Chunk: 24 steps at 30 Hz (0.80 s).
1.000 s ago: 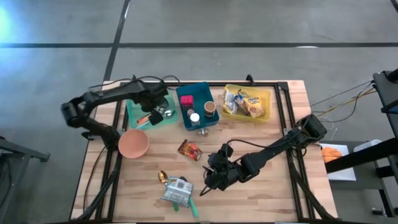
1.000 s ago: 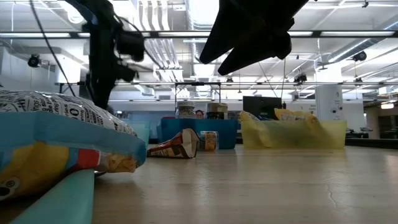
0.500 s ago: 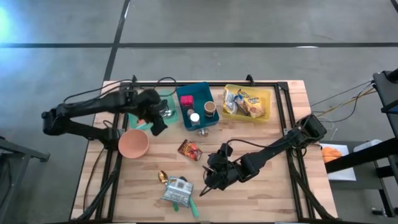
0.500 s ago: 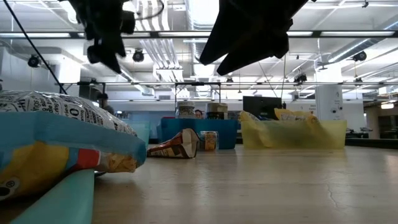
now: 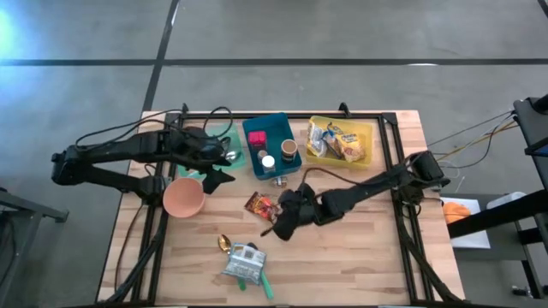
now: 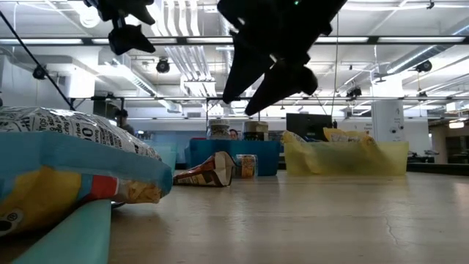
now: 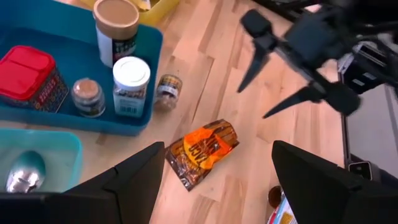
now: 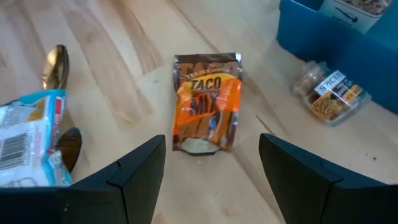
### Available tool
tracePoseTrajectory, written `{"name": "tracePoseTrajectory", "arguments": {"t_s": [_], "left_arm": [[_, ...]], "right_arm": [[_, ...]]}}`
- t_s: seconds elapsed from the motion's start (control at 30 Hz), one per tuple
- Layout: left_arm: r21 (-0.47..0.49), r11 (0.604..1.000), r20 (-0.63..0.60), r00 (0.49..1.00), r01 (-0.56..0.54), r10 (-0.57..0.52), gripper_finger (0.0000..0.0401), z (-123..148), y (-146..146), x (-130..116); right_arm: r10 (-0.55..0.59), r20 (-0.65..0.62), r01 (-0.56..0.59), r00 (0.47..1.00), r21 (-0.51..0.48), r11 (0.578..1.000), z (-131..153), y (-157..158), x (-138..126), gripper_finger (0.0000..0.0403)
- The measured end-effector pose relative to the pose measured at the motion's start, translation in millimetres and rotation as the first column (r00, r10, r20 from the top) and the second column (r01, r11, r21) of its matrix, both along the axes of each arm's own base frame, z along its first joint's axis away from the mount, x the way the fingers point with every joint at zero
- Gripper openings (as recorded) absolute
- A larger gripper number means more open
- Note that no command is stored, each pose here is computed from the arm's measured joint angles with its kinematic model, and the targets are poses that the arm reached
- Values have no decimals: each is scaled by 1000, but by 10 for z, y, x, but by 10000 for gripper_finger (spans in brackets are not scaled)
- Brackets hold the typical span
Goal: Pick & Place Food Item
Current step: Put the orange seasoning bag into the blue bin
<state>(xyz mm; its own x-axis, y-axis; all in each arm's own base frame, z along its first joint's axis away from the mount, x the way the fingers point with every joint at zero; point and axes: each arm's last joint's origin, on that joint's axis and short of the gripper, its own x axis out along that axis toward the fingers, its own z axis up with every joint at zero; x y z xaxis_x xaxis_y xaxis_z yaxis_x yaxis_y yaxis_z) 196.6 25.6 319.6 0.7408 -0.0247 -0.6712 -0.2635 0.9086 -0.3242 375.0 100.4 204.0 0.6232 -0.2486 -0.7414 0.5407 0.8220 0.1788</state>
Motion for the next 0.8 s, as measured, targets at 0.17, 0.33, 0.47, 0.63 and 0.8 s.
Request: {"name": "tracePoseTrajectory", "arguments": {"t_s": [0.17, 0.33, 0.47, 0.63, 0.8], "left_arm": [[3, 1000, 16, 1000, 1, -1, 303, 2, -14, -82], [12, 1000, 16, 1000, 9, -9, 303, -38, -19, -116], [12, 1000, 6, 1000, 11, -11, 303, -61, -20, -127], [17, 1000, 17, 1000, 13, -13, 303, -47, -22, -143], [17, 1000, 20, 1000, 13, -13, 303, -36, -25, -170]], "right_arm": [[86, -45, -87, 995, -24, 996, 8, -213, 63, 258], [171, -90, -181, 981, -122, 976, 20, -342, 116, 258], [147, -95, -158, 985, -126, 979, -2, -469, 154, 258], [181, -108, -192, 978, -109, 975, -93, -548, 275, 258], [233, -163, -254, 959, -122, 960, -286, -549, 522, 258]]}}
